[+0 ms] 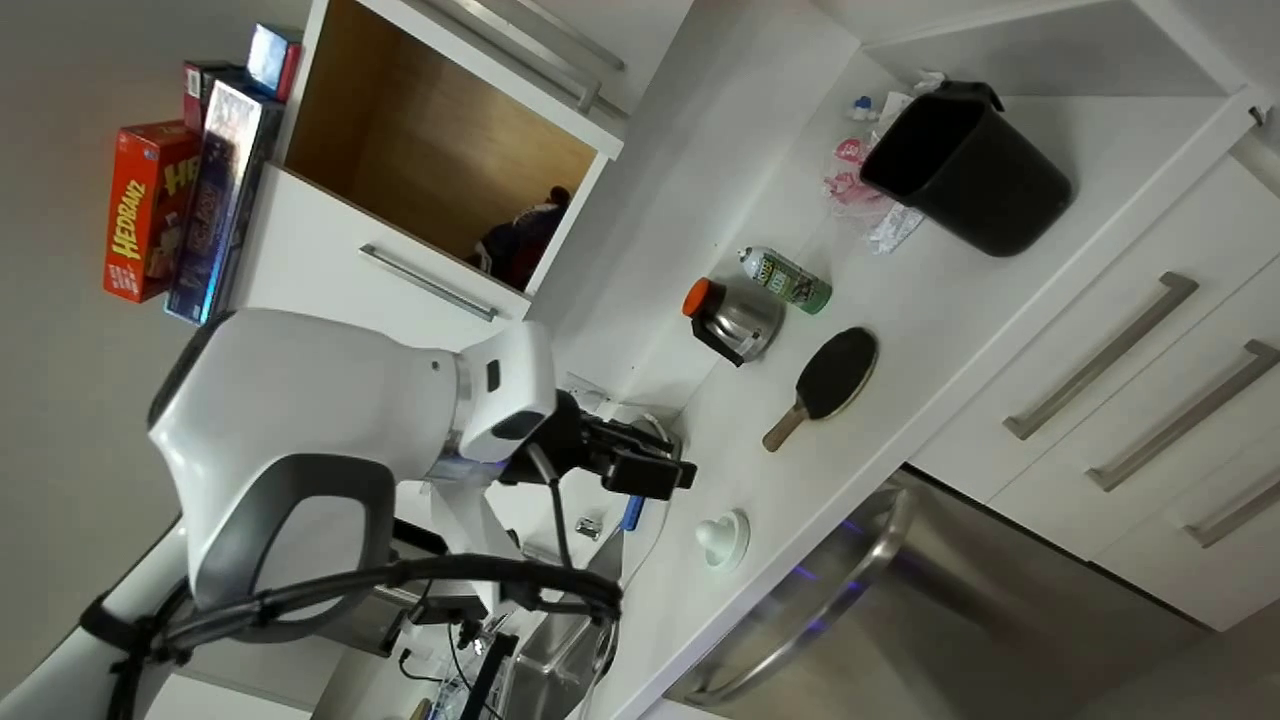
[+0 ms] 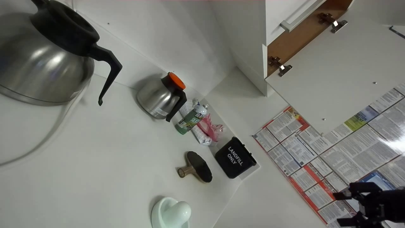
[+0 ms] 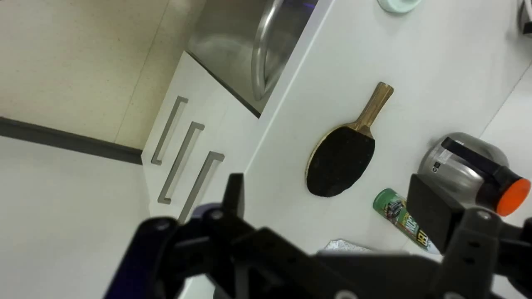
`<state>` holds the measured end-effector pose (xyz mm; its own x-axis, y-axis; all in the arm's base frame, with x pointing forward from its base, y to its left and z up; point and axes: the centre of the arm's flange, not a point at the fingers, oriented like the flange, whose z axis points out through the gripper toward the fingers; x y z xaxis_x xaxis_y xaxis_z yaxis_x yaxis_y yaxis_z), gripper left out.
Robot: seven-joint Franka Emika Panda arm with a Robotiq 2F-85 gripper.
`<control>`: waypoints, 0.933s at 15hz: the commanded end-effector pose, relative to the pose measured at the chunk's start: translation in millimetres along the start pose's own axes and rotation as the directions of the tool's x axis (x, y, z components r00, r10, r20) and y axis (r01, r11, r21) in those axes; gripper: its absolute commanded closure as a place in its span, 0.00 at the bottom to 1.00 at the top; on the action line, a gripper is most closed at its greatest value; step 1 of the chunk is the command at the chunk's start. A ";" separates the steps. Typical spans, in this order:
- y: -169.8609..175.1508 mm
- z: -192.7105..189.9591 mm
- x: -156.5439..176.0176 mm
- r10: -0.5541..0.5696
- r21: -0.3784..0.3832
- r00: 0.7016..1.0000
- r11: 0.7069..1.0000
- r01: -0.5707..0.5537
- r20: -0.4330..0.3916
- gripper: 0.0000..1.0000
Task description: Open the topmost drawer and place the black paddle inside the drawer
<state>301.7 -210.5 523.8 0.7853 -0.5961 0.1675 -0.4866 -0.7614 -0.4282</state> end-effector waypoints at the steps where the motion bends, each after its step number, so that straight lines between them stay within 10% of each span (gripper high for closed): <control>1: 24.8 24.3 58.8 0.060 0.026 0.994 0.998 -0.063 0.088 0.00; 14: 99.7 126.8 102.0 0.305 0.016 0.952 0.952 -0.306 0.031 0.00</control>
<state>381.8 -315.0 385.4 0.6105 -0.7920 0.0006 -0.6978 -0.5382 -0.4726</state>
